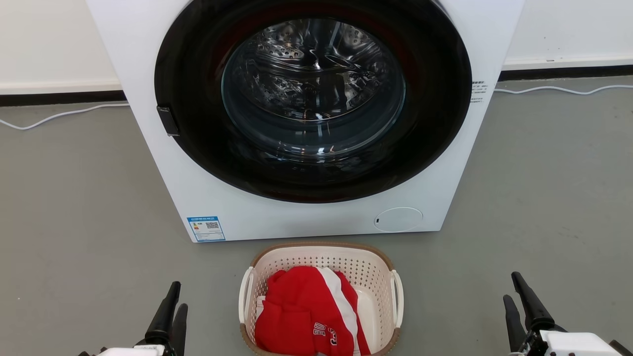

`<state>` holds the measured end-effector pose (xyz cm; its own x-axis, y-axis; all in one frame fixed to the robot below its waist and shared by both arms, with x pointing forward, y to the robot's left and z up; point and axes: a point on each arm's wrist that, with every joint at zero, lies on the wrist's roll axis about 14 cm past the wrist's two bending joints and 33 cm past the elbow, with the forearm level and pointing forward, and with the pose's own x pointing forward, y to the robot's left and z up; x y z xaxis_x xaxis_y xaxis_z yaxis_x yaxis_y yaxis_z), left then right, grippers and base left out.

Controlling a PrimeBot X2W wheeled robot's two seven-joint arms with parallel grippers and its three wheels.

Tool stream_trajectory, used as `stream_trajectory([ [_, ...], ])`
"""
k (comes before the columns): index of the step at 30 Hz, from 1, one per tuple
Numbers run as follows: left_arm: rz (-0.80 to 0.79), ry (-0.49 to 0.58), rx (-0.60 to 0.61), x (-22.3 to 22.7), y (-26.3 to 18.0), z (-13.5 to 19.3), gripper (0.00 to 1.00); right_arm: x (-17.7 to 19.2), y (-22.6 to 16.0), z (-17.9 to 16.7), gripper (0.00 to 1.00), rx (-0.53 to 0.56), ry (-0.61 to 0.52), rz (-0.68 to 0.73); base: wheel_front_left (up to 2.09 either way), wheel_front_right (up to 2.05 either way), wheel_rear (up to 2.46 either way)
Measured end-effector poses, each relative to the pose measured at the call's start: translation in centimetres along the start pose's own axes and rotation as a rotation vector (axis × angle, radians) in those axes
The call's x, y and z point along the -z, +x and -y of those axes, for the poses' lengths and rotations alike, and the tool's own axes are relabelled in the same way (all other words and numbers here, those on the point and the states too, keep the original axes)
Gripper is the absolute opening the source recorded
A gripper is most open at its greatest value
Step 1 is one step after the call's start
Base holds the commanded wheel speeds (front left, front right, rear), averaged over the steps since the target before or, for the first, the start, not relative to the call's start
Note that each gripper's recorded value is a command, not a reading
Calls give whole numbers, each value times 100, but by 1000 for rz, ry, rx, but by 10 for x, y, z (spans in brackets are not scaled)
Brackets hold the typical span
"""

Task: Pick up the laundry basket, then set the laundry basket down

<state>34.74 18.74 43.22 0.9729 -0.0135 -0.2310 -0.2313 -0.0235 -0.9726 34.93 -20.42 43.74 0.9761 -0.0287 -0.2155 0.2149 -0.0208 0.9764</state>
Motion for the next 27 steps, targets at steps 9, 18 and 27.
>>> stream_trajectory([
  [9,9,7,13,2,1,4,100,3,-1,-5,100,-16,-22,5,0,0,0],
  [18,18,49,13,3,2,5,100,2,-1,-7,100,-18,-118,14,0,0,0],
  [27,24,145,13,3,2,6,100,1,0,-12,100,-30,-272,25,0,0,0],
])
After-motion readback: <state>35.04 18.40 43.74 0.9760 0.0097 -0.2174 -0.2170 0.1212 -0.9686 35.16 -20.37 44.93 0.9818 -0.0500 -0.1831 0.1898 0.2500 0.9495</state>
